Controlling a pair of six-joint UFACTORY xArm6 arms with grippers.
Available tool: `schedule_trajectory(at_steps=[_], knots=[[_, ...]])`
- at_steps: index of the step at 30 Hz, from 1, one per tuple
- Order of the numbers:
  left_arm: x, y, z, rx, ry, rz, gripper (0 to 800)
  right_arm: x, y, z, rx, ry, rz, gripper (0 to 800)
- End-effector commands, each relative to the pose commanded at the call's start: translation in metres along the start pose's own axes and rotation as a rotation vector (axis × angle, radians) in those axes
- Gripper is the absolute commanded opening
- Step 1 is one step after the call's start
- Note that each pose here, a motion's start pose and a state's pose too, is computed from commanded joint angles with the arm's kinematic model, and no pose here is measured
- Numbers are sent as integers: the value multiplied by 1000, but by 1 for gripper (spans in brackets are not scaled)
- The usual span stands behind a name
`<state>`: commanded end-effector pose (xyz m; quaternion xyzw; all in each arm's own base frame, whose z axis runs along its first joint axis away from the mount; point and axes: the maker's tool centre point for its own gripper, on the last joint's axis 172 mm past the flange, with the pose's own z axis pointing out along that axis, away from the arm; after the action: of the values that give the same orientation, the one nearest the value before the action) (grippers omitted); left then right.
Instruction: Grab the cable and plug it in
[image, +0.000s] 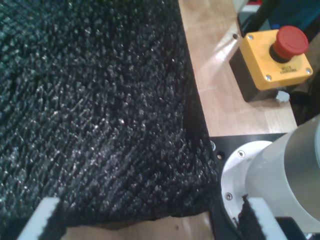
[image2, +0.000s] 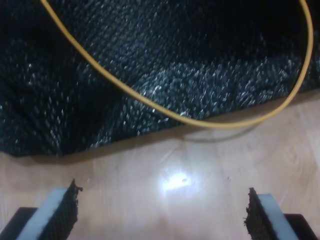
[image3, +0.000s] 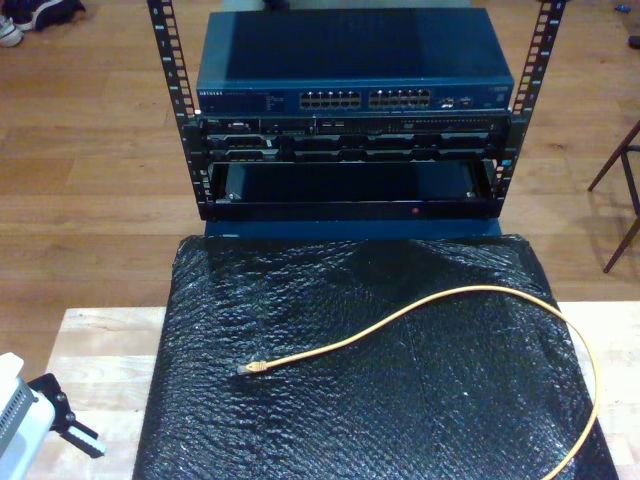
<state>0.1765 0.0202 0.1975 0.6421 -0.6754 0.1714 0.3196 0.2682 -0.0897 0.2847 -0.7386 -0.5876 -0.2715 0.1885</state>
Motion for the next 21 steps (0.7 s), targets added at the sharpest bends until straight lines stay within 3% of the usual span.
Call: schedule_trajectory(at_steps=[6, 21], knots=[[0, 0, 2, -5, 7, -5, 800, 27, 10, 1, -2, 90, -9, 799], [-1, 3, 7, -13, 17, -9, 800, 71, 23, 24, 68, 142, -23, 798]])
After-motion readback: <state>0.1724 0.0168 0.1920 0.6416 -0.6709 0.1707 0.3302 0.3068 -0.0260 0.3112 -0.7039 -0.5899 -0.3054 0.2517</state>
